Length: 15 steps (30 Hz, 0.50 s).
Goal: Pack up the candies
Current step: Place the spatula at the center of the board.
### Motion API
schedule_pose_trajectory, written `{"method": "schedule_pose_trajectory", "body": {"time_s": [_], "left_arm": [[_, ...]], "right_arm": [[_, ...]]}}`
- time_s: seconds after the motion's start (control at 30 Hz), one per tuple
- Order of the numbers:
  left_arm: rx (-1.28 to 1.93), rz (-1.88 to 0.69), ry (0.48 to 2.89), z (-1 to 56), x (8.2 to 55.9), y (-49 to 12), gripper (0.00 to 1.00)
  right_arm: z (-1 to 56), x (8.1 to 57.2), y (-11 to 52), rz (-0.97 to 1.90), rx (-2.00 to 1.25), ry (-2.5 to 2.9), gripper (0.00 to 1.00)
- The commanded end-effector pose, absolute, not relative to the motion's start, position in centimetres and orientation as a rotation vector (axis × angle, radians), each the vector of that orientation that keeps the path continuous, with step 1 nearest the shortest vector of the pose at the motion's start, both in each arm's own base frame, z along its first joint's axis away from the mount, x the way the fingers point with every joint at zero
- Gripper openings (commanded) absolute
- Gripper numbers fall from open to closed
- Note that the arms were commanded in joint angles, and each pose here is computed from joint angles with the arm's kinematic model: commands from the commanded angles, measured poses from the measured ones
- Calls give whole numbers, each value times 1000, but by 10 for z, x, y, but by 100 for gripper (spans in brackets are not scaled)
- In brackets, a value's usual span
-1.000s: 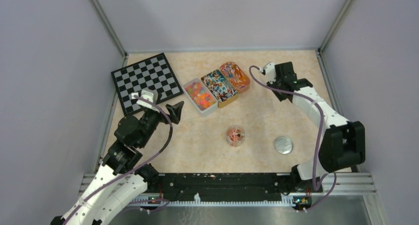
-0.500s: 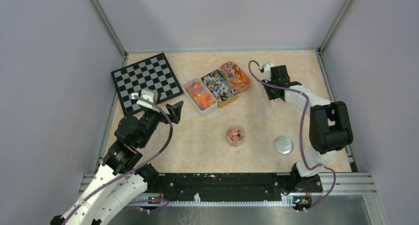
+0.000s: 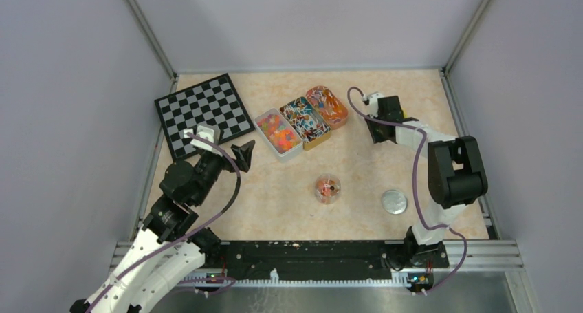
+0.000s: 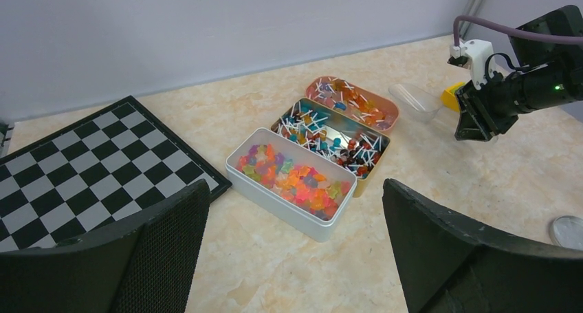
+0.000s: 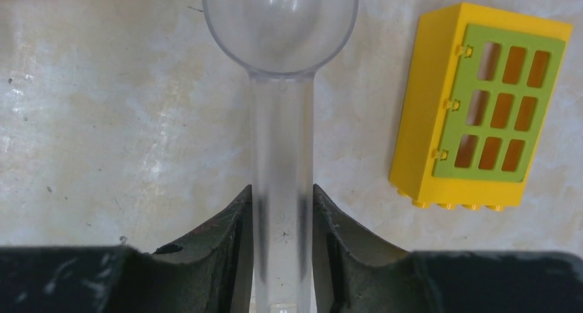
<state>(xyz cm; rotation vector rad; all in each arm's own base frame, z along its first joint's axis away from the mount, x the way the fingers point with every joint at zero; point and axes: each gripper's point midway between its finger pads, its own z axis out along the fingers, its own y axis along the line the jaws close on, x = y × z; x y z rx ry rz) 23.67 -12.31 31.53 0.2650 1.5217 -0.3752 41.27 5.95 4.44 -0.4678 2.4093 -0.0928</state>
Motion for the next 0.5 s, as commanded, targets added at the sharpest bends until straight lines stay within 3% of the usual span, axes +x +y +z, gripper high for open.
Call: {"method": "schedule_pose_trajectory", "body": {"time_s": [0.0, 0.13, 0.23, 0.47], "left_arm": [[251, -366, 1502, 320, 239, -122, 99], [252, -364, 1504, 319, 240, -122, 99], [253, -362, 1506, 319, 240, -122, 99], [252, -353, 1510, 317, 241, -121, 99]], "right_arm": [[41, 406, 61, -56, -475, 2421, 38], [52, 401, 56, -81, -459, 2423, 42], [66, 396, 54, -88, -442, 2419, 61], [112, 379, 51, -62, -268, 2385, 61]]}}
